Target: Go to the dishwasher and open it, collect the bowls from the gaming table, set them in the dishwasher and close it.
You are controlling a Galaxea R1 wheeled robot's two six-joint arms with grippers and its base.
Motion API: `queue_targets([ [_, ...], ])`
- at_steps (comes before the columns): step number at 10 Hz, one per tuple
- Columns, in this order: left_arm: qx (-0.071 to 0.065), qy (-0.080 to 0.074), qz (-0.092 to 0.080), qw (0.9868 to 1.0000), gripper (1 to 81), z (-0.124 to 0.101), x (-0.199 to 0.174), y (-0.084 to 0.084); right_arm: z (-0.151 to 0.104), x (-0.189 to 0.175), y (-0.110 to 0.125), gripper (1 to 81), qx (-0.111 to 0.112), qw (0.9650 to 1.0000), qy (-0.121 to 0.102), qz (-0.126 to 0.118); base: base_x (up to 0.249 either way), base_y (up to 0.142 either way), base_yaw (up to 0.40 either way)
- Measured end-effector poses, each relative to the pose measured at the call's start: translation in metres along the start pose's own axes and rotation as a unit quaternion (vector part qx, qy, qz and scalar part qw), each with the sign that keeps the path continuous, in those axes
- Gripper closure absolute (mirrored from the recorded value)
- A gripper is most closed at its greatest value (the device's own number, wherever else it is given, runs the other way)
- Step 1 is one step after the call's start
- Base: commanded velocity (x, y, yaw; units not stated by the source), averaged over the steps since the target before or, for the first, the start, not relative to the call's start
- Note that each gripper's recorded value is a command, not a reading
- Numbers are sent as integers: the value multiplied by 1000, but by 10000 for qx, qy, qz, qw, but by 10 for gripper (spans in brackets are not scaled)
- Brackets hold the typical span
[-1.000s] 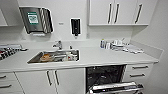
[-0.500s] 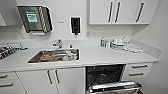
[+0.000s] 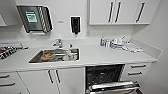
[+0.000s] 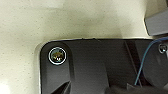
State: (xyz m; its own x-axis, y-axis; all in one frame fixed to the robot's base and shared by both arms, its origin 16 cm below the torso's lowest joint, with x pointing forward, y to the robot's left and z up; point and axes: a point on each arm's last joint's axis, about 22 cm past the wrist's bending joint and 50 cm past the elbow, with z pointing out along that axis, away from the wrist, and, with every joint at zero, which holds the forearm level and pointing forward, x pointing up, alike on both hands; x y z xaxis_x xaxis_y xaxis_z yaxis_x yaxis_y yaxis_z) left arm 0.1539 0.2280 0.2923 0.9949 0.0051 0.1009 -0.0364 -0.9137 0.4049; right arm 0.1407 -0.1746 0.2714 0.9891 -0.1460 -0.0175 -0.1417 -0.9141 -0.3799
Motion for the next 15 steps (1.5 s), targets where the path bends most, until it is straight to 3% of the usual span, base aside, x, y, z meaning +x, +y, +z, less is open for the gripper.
queue_targets([
  [3, 0, -26, 30, 10000, 10, -15, -8, 19, -22, -7, -8, 10, -14, 10000, 47, -21, 0, 0, 0],
  [11, 22, 215, 162, 9996, 10, -70, -17, 40, -76, -17, -31, 10, 44, 9993, 342, -149, 0, 0, 0],
  [15, 18, 68, 95, 9999, 10, -90, -45, 50, -94, -51, -33, 10, 20, 9998, 178, -112, 0, 0, 0],
])
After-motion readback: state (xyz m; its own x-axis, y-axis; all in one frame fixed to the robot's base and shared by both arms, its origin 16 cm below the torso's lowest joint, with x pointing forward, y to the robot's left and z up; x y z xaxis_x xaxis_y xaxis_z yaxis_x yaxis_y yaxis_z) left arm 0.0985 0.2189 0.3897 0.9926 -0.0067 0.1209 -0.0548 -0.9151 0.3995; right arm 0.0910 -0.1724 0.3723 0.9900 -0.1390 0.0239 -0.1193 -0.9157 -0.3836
